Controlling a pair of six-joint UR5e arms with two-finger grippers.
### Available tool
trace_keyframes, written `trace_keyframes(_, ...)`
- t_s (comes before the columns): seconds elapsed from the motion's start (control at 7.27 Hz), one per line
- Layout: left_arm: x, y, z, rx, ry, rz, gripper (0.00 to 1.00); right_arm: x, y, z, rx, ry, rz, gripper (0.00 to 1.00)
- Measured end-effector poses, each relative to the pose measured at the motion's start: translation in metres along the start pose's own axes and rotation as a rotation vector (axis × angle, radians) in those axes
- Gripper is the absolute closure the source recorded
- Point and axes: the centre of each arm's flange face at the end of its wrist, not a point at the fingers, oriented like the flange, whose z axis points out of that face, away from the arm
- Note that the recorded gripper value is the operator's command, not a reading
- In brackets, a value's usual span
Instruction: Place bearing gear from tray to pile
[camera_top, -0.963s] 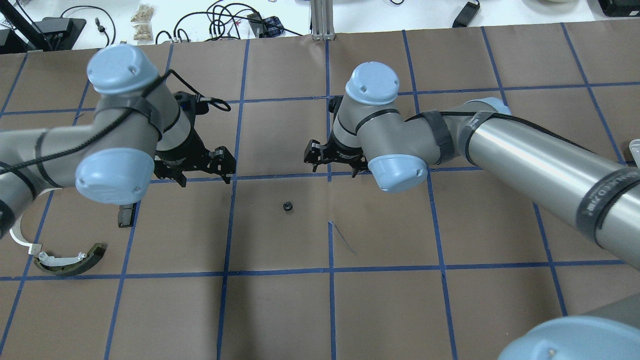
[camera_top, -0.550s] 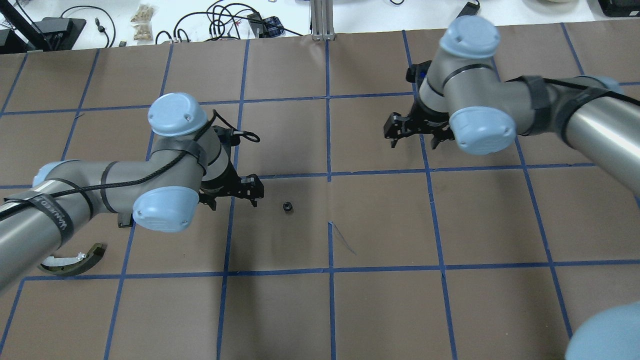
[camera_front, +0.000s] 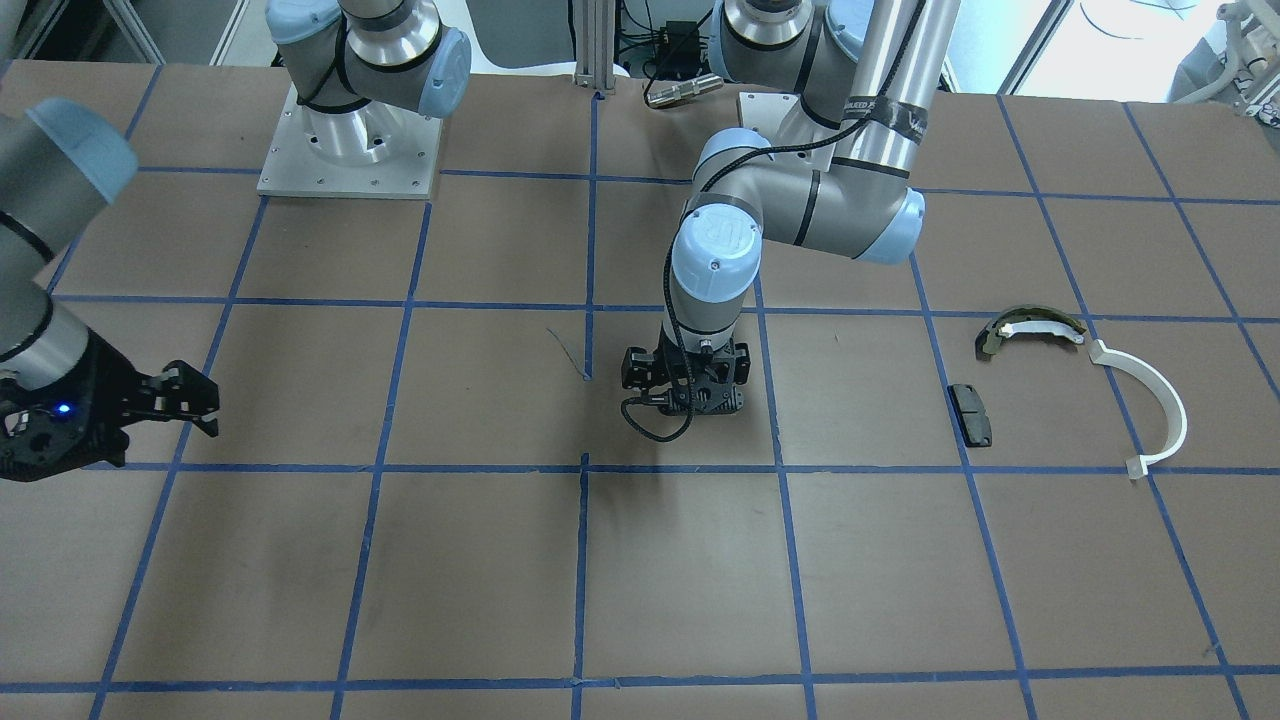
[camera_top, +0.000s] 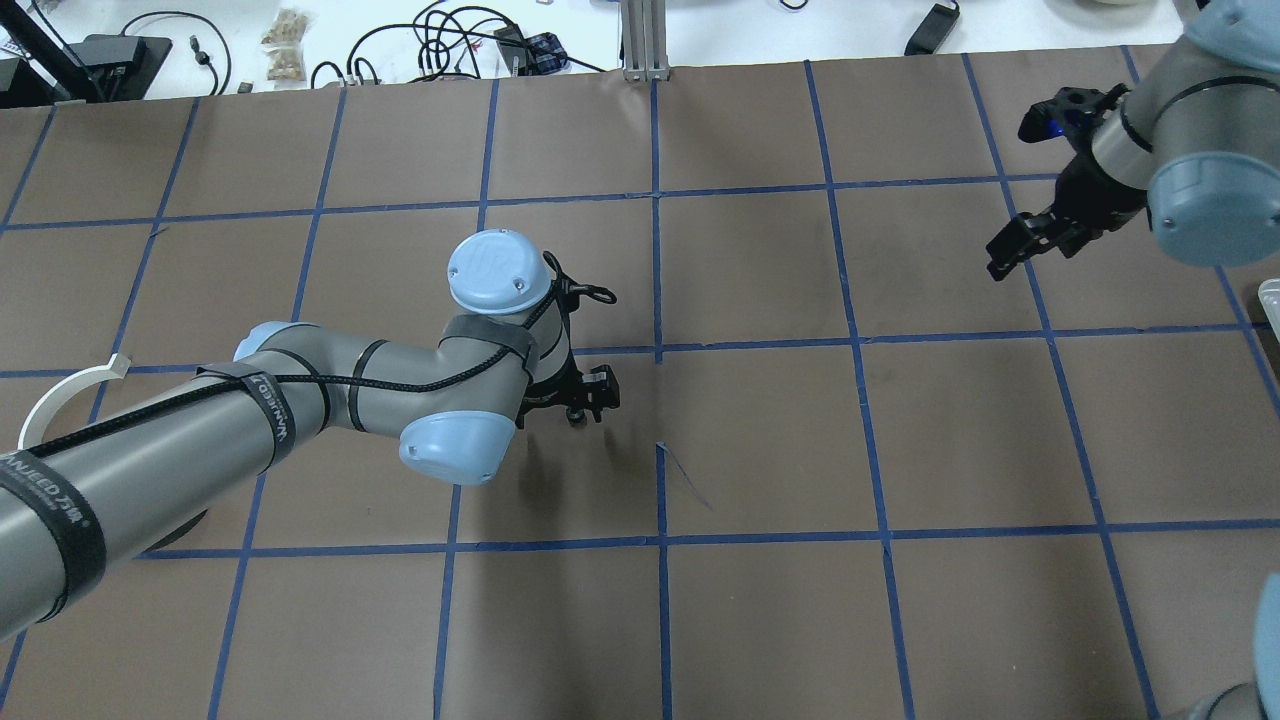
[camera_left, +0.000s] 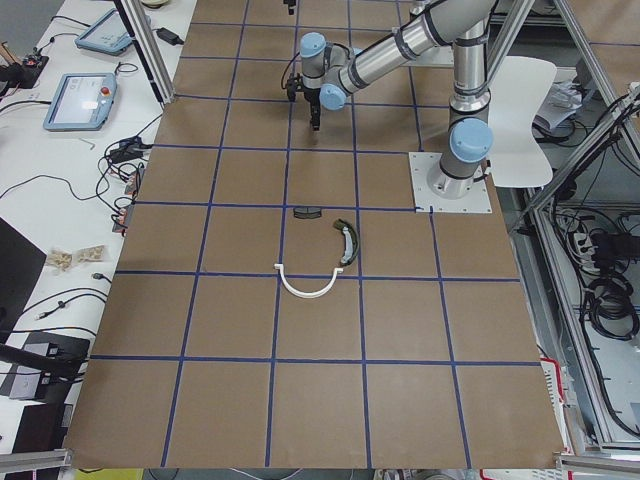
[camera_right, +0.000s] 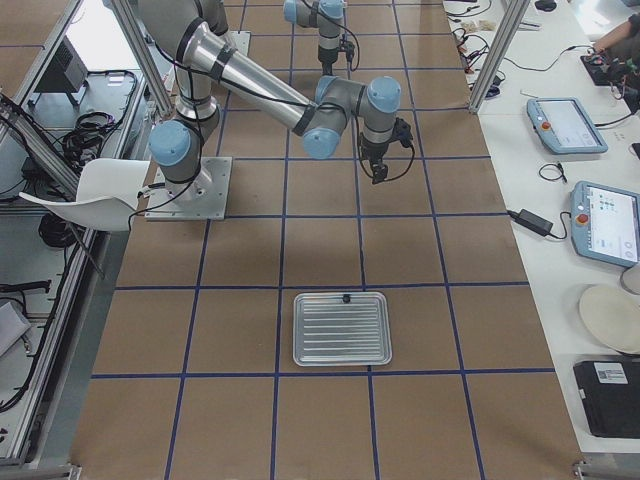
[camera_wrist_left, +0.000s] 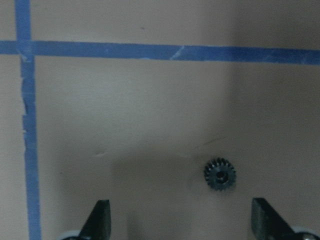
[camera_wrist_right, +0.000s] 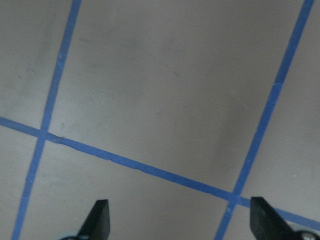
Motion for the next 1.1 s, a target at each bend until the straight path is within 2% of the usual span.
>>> trace_keyframes(0.14,0.003,-0.002,0.005,0.013,0.004,0.002,0.23,0.032,0.018,-0.005,0.007,0.01,-0.117,0.0)
trace_keyframes(0.28,0.004,-0.004,0.009,0.018,0.006,0.003,0.61,0.065,0.04,-0.01,0.011,0.02,-0.226,0.01)
trace_keyframes(0.41,0.005,-0.005,0.01,0.023,0.007,0.004,0.9,0.096,0.063,-0.013,0.012,0.026,-0.314,0.05)
trace_keyframes(0.55,0.006,-0.005,0.011,0.027,0.008,0.005,1.0,0.122,0.087,-0.014,0.011,0.028,-0.395,0.05)
trace_keyframes(0.83,0.006,-0.005,0.011,0.03,0.009,0.007,1.0,0.161,0.128,-0.012,0.008,0.026,-0.55,0.05)
trace_keyframes(1.1,0.005,-0.01,0.002,0.05,0.009,0.012,1.0,0.203,0.169,0.005,0.009,0.0,-0.682,0.06)
